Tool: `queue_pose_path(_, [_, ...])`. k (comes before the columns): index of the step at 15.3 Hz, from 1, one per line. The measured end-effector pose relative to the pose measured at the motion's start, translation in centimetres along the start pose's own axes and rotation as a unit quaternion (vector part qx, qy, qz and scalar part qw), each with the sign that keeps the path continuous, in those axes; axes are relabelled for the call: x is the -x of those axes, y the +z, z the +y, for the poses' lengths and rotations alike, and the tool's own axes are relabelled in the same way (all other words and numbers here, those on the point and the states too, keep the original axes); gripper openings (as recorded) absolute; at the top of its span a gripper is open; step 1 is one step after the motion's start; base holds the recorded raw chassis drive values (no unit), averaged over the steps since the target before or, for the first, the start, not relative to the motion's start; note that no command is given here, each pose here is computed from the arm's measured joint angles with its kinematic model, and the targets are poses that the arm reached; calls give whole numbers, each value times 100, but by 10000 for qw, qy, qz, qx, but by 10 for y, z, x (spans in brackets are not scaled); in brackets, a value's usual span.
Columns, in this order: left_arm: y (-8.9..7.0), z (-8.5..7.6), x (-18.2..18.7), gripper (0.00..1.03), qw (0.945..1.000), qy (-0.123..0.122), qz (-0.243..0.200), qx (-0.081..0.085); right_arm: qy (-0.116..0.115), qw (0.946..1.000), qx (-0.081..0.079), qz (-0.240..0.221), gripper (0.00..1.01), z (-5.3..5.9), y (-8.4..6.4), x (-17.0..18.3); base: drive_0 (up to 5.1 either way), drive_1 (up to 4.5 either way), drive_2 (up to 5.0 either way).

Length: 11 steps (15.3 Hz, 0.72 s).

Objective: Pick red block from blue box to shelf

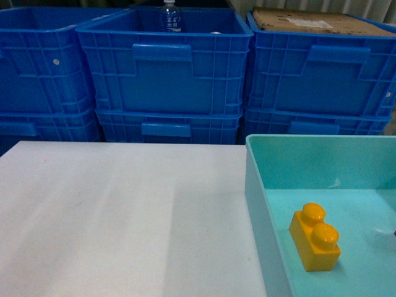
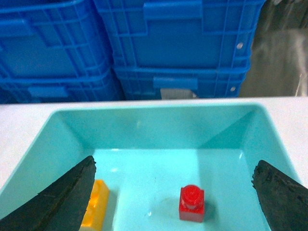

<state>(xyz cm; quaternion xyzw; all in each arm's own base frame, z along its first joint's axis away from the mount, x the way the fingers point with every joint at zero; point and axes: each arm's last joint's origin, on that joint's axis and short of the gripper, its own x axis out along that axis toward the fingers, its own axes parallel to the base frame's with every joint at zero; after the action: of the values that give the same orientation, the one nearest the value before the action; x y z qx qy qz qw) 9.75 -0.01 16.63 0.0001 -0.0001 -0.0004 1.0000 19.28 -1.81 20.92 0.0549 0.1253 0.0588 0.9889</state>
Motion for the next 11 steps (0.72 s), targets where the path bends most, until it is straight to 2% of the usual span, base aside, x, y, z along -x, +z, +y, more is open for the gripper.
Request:
queue_pose_path(1, [0, 0, 0, 98, 10000, 0, 0, 0, 103, 9995, -27, 312, 98, -1, -1, -8, 0, 0, 0])
queue_pose_path(3, [0, 0, 0, 98, 10000, 0, 0, 0, 164, 9977, 164, 636, 98, -1, -7, -24, 0, 0, 0])
queue_pose_path(5, [0, 0, 0, 98, 10000, 0, 0, 0, 140, 9948, 359, 940, 98, 6, -17, -32, 0, 0, 0])
queue_pose_path(7, [0, 0, 0, 98, 10000, 0, -2, 0, 83, 9938, 503, 984, 98, 16, -26, -40, 0, 0, 0])
queue_pose_path(9, [0, 0, 0, 98, 10000, 0, 0, 0, 50, 9929, 520, 1072, 98, 24, -37, -54, 0, 0, 0])
queue_pose_path(11, [0, 0, 0, 98, 10000, 0, 0, 0, -98, 9921, 462, 1159, 98, 28, -47, -65, 0, 0, 0])
